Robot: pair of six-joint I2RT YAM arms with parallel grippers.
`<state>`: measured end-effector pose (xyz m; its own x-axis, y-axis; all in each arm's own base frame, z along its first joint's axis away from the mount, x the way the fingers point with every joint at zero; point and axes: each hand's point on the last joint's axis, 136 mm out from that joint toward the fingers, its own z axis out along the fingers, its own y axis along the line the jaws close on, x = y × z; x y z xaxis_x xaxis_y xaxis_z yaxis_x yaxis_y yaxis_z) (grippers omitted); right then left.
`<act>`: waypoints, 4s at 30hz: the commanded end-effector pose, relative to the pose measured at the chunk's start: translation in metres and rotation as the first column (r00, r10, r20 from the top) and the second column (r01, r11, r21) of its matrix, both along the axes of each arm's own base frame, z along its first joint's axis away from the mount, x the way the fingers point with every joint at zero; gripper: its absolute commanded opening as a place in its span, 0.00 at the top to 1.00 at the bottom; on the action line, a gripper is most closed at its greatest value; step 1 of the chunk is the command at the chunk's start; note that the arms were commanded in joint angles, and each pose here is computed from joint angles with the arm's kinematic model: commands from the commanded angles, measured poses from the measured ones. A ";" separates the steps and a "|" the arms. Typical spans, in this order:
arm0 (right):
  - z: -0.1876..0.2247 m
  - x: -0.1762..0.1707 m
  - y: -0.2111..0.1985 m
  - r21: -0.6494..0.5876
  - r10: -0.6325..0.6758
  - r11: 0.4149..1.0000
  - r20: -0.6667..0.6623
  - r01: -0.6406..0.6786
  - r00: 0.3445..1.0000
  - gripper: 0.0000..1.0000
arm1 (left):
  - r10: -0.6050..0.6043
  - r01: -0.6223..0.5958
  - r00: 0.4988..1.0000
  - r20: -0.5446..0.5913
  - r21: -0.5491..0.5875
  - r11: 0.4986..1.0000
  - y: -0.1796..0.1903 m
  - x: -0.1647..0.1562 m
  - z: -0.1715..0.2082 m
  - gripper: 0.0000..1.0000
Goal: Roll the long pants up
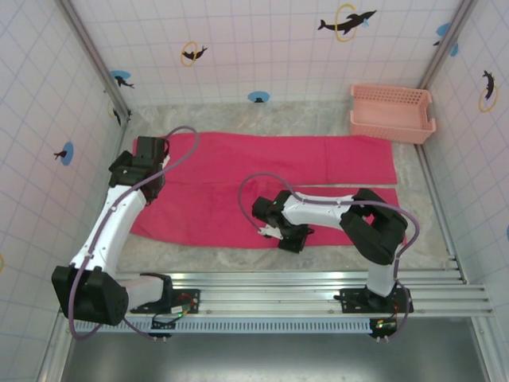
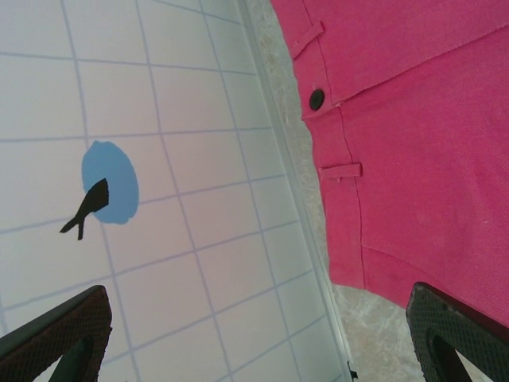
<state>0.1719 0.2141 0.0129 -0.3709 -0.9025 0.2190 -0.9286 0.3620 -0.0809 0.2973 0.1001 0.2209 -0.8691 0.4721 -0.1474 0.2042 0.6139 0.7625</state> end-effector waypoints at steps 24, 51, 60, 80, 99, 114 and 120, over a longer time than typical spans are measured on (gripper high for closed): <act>0.097 0.102 0.025 0.284 -0.187 0.948 0.129 0.144 0.974 1.00 | -0.334 0.296 0.897 -0.289 -0.168 0.940 -0.091 -0.056 -0.084 0.04; 0.143 0.153 0.015 0.482 -0.411 0.817 0.103 0.316 0.906 1.00 | -0.456 0.307 0.781 -0.426 -0.374 0.875 -0.144 -0.056 -0.157 0.07; 0.150 0.154 0.005 0.501 -0.438 0.798 0.096 0.336 0.894 1.00 | -0.367 0.235 0.814 -0.451 -0.322 0.917 -0.128 -0.045 -0.162 0.66; 0.141 0.206 -0.042 0.393 -0.475 0.840 0.197 0.375 0.858 1.00 | -0.313 0.314 0.886 -0.341 -0.054 0.948 -0.061 0.061 -0.033 1.00; 0.075 0.341 -0.054 0.286 -0.511 0.854 0.296 0.436 0.807 1.00 | -0.386 0.345 0.867 -0.316 -0.180 0.921 -0.065 0.240 -0.109 0.90; 0.050 0.407 -0.040 0.385 -0.519 0.846 0.428 0.370 0.740 0.80 | -0.307 0.263 0.927 -0.215 -0.211 0.942 -0.036 0.303 -0.171 0.61; 0.073 0.431 -0.044 0.444 -0.563 0.819 0.503 0.363 0.656 0.26 | -0.267 0.233 0.955 -0.128 -0.230 0.945 -0.032 0.316 -0.158 0.03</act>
<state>0.5792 0.1757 0.0632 -0.7363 -0.5862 -0.3380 -0.4983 0.8077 -0.3153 0.6017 0.0707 0.0497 -0.7340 0.6754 -0.0715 0.5356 0.6403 0.5506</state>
